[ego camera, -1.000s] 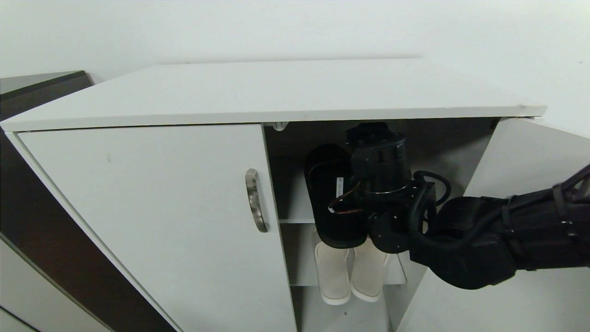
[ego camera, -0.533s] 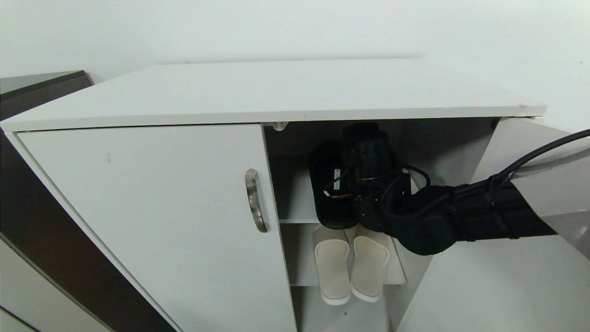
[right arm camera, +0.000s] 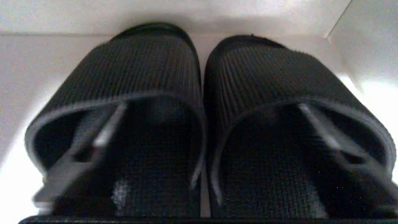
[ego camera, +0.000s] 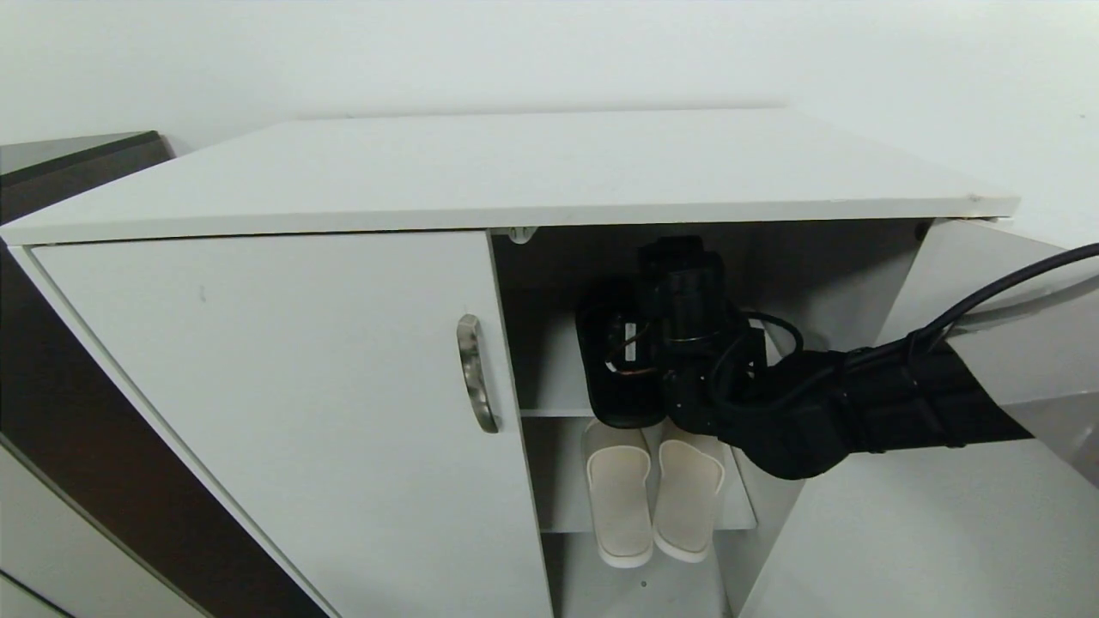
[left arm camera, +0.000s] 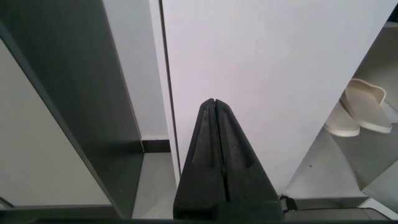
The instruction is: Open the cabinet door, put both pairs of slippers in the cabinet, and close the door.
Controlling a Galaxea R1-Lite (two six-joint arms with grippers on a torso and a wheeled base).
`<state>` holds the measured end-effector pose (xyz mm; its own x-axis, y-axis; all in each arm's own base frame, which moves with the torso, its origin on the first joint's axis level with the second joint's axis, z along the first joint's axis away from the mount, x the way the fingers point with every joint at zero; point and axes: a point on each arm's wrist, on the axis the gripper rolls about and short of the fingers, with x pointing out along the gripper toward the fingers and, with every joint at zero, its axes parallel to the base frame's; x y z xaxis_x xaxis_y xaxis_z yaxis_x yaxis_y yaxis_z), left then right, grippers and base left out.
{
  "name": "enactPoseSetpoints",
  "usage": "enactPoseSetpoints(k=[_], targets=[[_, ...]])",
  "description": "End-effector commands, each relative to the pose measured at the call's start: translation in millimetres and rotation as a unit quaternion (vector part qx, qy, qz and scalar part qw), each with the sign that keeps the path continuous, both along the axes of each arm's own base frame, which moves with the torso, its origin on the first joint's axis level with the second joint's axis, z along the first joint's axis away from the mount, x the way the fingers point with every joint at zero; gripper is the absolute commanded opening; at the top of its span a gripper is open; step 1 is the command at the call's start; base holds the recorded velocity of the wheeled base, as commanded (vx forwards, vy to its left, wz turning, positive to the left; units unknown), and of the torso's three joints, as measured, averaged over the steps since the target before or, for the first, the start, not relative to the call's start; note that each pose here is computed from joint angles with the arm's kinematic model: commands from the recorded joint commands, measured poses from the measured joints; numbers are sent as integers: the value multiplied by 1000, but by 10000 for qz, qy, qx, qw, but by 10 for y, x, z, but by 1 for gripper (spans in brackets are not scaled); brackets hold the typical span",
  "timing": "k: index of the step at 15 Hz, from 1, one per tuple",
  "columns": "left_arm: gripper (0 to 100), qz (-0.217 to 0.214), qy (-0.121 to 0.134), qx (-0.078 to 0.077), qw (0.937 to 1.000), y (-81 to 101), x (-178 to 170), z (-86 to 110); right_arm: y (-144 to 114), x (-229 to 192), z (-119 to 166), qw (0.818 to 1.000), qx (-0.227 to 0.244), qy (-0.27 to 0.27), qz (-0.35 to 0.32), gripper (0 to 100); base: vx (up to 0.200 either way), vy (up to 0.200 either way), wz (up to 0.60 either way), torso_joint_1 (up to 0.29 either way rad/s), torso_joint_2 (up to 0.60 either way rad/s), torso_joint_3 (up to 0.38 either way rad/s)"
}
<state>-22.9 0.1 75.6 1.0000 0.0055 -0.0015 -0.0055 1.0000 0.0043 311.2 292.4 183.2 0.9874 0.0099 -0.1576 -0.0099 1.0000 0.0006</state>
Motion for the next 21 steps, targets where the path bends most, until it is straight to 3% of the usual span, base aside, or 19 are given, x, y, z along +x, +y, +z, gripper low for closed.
enactPoseSetpoints(k=[1,5,9,10,13,21], targets=[[0,3,8,2,10000,0,1,0,-108,-282,180,9999,-14,-51,159,100,0,0,0,0,0,0],[0,3,8,2,10000,0,1,0,-321,-814,348,9979,54,-26,639,100,0,0,0,0,0,0],[0,3,16,2,10000,0,1,-2,-570,-1287,234,9888,304,223,1441,100,0,0,0,0,0,0],[0,3,8,2,10000,0,1,0,-602,-1356,193,9869,328,222,1561,0,0,0,0,0,0,0],[0,3,16,2,10000,0,1,-2,-625,-1450,158,9809,451,134,1885,0,0,0,0,0,0,0],[0,3,8,-6,10000,0,1,0,-632,-1462,151,9775,489,175,2042,0,-200,0,0,2,2,4]])
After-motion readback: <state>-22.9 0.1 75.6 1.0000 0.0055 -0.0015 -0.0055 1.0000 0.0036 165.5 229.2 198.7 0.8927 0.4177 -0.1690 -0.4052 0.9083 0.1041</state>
